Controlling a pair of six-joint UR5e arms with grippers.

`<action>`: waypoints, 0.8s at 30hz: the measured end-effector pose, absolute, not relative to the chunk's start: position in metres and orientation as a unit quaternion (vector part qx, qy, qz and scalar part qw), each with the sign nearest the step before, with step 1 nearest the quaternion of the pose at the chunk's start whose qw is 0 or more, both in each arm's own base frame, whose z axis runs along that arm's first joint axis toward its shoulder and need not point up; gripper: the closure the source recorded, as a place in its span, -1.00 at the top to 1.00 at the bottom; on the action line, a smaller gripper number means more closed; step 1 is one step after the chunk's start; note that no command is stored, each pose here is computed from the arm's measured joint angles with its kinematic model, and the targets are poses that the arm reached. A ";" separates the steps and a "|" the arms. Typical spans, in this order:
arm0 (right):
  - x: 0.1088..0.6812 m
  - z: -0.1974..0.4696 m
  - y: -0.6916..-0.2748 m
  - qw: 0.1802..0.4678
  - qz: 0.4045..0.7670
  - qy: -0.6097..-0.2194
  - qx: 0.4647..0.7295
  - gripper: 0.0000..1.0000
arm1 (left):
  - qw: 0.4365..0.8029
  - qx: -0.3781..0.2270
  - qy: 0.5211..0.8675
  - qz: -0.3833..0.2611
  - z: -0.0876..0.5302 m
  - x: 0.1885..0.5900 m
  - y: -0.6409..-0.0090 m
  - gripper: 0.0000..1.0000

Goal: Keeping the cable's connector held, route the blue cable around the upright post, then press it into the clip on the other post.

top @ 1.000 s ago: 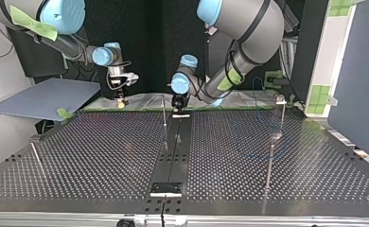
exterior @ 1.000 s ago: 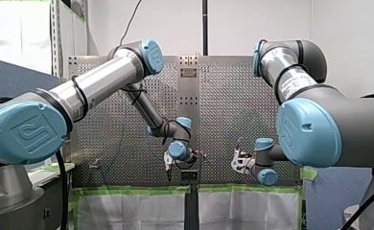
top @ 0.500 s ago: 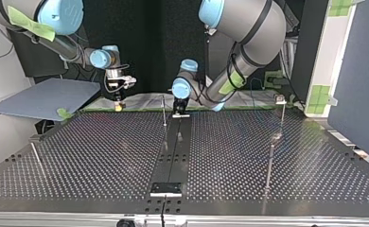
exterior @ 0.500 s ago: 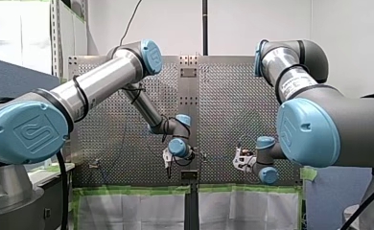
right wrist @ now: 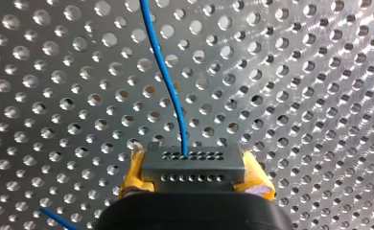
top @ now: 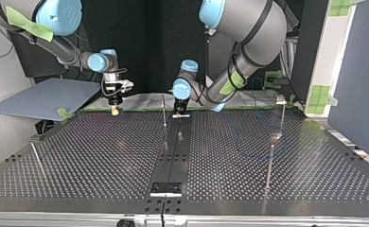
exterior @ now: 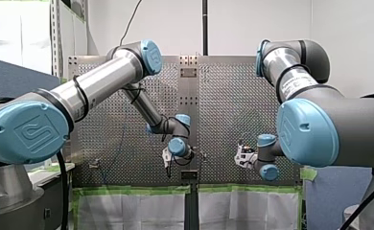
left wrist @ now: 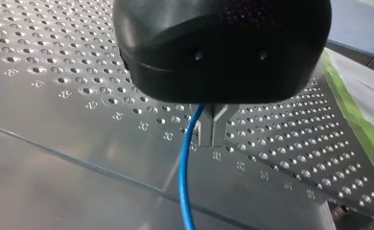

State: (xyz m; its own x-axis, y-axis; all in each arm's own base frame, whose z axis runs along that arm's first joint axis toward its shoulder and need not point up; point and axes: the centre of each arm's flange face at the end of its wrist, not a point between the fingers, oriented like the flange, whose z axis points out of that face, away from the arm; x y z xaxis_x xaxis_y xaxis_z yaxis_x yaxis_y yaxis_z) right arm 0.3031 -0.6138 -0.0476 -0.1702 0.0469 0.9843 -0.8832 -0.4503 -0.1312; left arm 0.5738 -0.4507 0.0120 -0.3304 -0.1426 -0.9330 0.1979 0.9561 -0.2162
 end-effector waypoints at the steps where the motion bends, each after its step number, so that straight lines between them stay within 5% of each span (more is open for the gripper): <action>1: 0.303 -0.047 -0.615 0.353 0.660 -0.388 0.538 -1.00 | 0.579 0.017 0.802 -0.147 0.012 0.574 -0.450 -1.00; 15: 0.294 -0.037 -0.634 0.362 0.663 -0.388 0.528 -1.00 | 0.600 0.014 0.785 -0.154 0.016 0.580 -0.454 -1.00; 17: 0.293 -0.037 -0.635 0.363 0.663 -0.388 0.528 -1.00 | 0.606 0.016 0.780 -0.155 0.017 0.581 -0.455 -0.86; 19: 0.293 -0.037 -0.636 0.363 0.662 -0.389 0.528 -1.00 | 0.610 0.019 0.777 -0.154 0.018 0.582 -0.457 -0.33; 20: 0.292 -0.037 -0.636 0.363 0.662 -0.389 0.528 -1.00 | 0.612 0.023 0.776 -0.152 0.018 0.582 -0.457 -0.33; 22: 0.292 -0.037 -0.636 0.363 0.661 -0.390 0.528 -1.00 | 0.614 0.027 0.774 -0.149 0.019 0.582 -0.458 0.36; 23: 0.291 -0.037 -0.636 0.363 0.661 -0.390 0.528 -1.00 | 0.615 0.029 0.774 -0.148 0.019 0.582 -0.458 0.36; 24: 0.291 -0.038 -0.636 0.363 0.661 -0.391 0.528 -1.00 | 0.615 0.031 0.774 -0.146 0.019 0.582 -0.458 0.63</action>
